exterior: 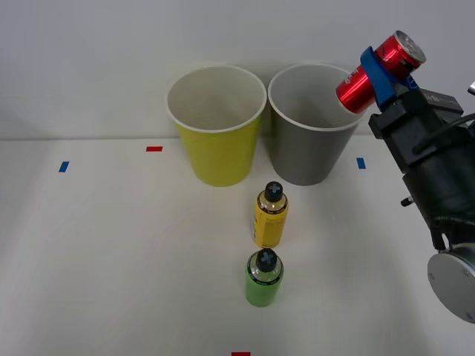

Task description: Put cans in the gray bin, plastic bottles in the light green bin

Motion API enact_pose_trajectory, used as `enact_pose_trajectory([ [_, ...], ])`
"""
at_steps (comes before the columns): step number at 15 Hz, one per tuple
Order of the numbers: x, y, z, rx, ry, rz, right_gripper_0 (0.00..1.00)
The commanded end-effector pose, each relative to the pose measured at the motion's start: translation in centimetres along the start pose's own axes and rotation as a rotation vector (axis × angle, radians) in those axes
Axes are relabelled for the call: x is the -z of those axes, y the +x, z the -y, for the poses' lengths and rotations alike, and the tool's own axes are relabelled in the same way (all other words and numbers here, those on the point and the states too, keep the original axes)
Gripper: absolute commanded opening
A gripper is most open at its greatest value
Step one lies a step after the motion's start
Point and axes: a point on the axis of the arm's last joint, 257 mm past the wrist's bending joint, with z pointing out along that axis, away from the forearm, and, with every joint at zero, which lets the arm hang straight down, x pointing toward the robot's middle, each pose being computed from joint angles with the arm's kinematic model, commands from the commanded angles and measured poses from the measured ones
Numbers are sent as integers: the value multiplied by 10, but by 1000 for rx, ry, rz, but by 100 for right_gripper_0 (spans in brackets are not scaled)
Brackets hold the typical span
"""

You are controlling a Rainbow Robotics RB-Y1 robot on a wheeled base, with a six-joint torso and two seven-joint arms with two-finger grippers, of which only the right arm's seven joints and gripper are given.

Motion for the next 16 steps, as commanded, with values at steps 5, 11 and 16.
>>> enact_pose_trajectory([
  [5,-102,31,16,69,56,-42,17],
  [11,-145,68,37,154,85,-134,17],
  [16,-145,68,51,258,103,-147,17],
])
